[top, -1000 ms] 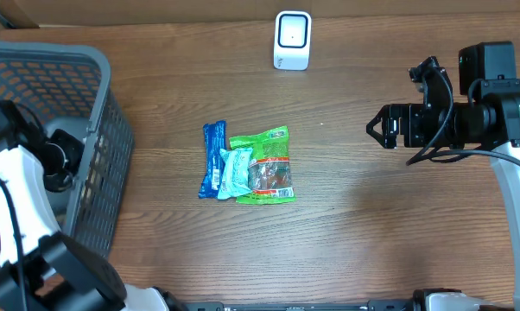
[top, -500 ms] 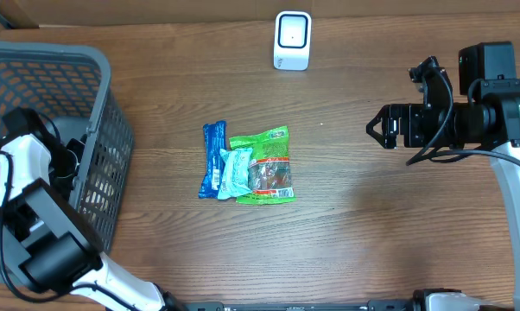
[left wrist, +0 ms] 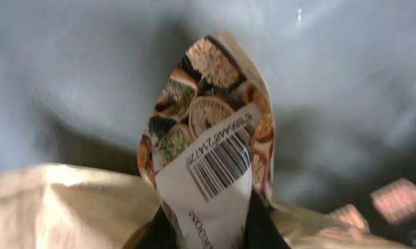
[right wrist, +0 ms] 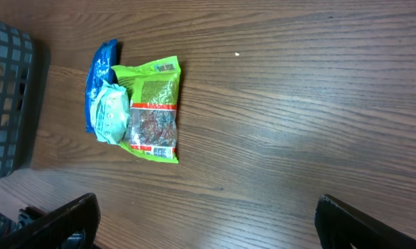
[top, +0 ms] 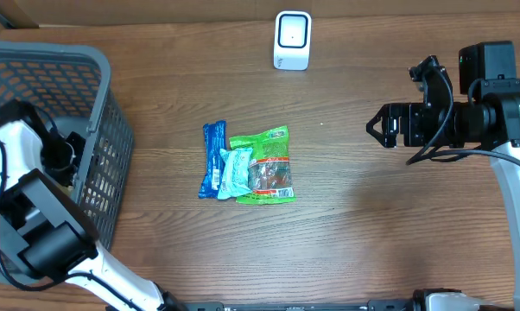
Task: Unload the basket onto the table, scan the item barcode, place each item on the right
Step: 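Grasp the beige bread-snack bag in the basket with the left gripper, then carry the beige bag right and hand it to the right gripper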
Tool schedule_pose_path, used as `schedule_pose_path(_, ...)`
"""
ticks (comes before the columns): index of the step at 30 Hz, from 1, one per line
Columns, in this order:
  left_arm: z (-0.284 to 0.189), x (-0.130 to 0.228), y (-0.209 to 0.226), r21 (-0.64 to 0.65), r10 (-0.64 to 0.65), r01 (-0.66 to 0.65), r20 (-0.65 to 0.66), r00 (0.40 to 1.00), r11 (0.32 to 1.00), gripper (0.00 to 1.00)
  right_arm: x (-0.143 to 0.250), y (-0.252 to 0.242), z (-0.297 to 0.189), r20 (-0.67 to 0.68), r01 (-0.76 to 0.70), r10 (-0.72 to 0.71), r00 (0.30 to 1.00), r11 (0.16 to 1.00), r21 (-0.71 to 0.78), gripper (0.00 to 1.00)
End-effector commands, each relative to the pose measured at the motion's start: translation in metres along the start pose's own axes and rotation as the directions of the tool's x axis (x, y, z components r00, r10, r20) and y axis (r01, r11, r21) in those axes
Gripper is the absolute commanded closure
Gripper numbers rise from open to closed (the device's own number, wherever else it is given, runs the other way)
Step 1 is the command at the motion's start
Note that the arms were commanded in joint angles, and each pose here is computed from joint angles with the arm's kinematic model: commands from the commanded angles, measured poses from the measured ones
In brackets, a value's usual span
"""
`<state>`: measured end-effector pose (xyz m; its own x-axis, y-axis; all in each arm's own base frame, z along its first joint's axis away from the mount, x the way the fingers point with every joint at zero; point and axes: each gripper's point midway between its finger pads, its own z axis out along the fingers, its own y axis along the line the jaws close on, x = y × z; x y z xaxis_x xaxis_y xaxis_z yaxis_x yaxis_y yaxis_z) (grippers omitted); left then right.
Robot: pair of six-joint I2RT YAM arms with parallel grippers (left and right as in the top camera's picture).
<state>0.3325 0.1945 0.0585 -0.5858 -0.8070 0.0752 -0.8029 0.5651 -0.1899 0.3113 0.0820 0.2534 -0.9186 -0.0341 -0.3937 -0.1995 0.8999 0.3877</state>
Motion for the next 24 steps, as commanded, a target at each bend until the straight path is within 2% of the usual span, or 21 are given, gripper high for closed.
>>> schedule_pose_path(1, -0.086, -0.023, -0.042, 0.096, 0.085, -0.101, 0.157, 0.984, 0.990, 0.96, -0.001, 0.001, 0.000, 0.003, 0.003, -0.003, 1.000, 1.000, -0.002, 0.00)
schedule_pose_path(3, -0.157, -0.023, -0.061, 0.126, 0.109, -0.151, 0.291, 0.950, 0.980, 0.96, -0.001, 0.001, 0.000, 0.003, 0.003, -0.003, 1.000, 1.000, -0.002, 0.00)
schedule_pose_path(5, -0.208, -0.013, -0.074, 0.145, 0.129, -0.199, 0.392, 0.911, 0.969, 0.96, -0.001, 0.001, 0.000, 0.003, 0.003, -0.003, 1.000, 1.000, -0.002, 0.00)
schedule_pose_path(9, -0.278, 0.026, -0.099, 0.166, 0.178, -0.307, 0.530, 0.829, 0.937, 0.96, -0.001, 0.001, 0.000, 0.004, 0.004, -0.004, 1.000, 1.000, -0.002, 0.00)
schedule_pose_path(12, -0.299, 0.065, -0.122, 0.170, 0.246, -0.403, 0.566, 0.787, 0.899, 0.96, -0.002, 0.001, 0.000, 0.004, 0.003, -0.003, 1.000, 1.000, -0.002, 0.00)
schedule_pose_path(14, -0.298, 0.095, -0.143, 0.173, 0.316, -0.478, 0.553, 0.770, 0.861, 0.96, -0.002, 0.001, 0.000, 0.004, 0.004, -0.004, 1.000, 1.000, -0.003, 0.00)
schedule_pose_path(18, -0.259, 0.171, -0.206, 0.148, 0.595, -0.715, 0.454, 0.663, 0.684, 0.96, -0.001, 0.001, 0.000, 0.003, 0.003, -0.003, 1.000, 1.000, -0.002, 0.00)
schedule_pose_path(22, -0.181, 0.242, -0.267, 0.125, 0.846, -0.905, 0.323, 0.424, 0.406, 0.96, -0.001, 0.001, 0.000, 0.003, 0.003, -0.003, 1.000, 1.000, -0.002, 0.00)
schedule_pose_path(24, -0.128, 0.271, -0.288, 0.131, 0.915, -0.943, 0.235, 0.329, 0.305, 0.94, -0.001, 0.001, 0.000, 0.003, 0.003, -0.003, 1.000, 1.000, -0.002, 0.00)
